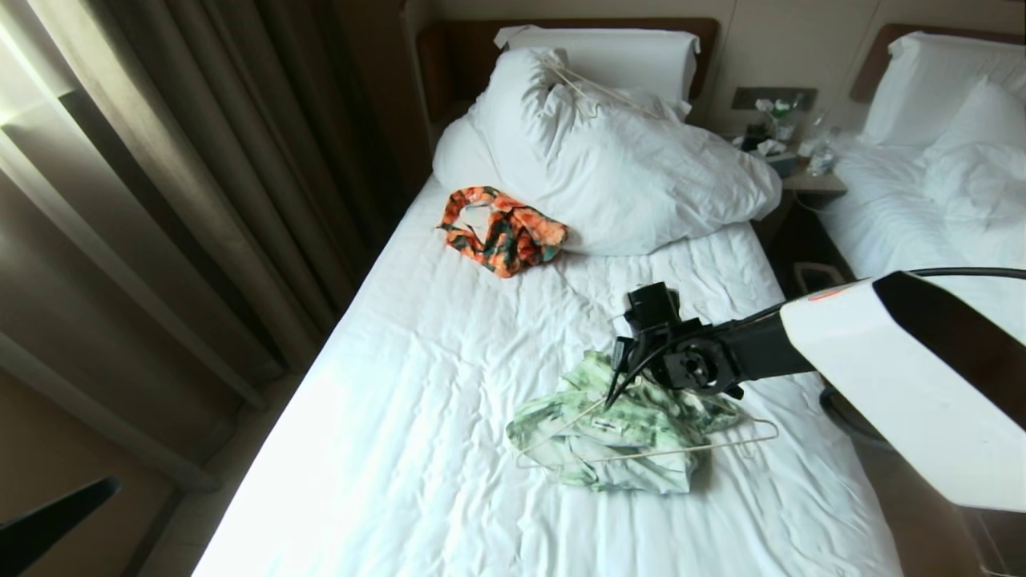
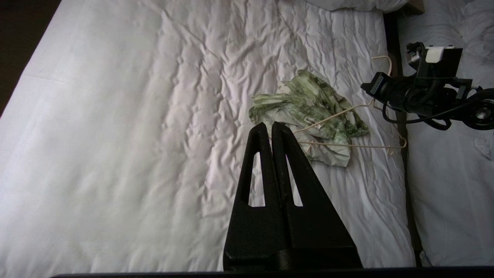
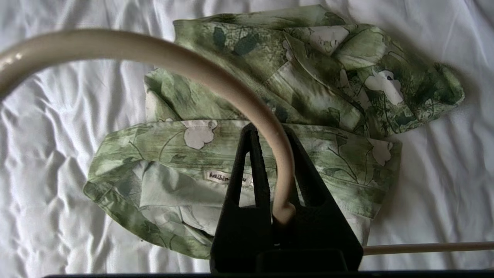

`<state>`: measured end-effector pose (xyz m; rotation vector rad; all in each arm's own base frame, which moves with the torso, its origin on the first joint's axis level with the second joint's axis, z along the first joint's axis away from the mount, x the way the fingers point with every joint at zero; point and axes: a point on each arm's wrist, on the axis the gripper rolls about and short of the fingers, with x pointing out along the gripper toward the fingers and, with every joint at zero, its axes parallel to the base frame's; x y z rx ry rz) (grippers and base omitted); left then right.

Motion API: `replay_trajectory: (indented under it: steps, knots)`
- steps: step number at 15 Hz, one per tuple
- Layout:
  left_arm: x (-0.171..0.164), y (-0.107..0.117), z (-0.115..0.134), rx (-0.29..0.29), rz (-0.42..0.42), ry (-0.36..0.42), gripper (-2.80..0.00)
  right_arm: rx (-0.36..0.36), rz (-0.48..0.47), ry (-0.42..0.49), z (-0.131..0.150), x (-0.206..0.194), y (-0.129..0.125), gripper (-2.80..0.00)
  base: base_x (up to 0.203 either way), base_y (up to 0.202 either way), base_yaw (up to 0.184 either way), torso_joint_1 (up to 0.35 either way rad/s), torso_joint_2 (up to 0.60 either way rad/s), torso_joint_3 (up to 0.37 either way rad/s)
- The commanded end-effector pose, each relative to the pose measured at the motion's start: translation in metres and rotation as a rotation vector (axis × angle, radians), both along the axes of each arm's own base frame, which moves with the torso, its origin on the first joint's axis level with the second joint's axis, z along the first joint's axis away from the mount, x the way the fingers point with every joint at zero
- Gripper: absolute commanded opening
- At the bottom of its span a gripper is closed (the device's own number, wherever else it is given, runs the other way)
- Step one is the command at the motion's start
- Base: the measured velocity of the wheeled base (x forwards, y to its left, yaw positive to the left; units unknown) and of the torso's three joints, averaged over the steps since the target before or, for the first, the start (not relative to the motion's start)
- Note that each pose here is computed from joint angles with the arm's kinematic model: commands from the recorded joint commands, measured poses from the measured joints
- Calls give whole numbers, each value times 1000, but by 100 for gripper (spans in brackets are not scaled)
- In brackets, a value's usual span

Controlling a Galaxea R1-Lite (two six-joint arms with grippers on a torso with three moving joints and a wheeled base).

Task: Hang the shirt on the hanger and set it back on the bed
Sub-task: Place the hanger on the bed

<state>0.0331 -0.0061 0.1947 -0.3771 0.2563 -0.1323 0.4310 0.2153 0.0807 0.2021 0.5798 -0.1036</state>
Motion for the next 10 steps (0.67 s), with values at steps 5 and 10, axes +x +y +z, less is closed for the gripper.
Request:
replay_trajectory:
  steps: [5, 10]
  knots:
    - [0, 0, -9, 0, -6, 23, -280, -43, -21, 69, -51, 15, -1, 0, 0, 0, 0, 0, 0, 0]
    - [-10, 2, -8, -7, 3, -23, -280, -48, -18, 77, -27, 4, -5, 0, 0, 0, 0, 0, 0, 0]
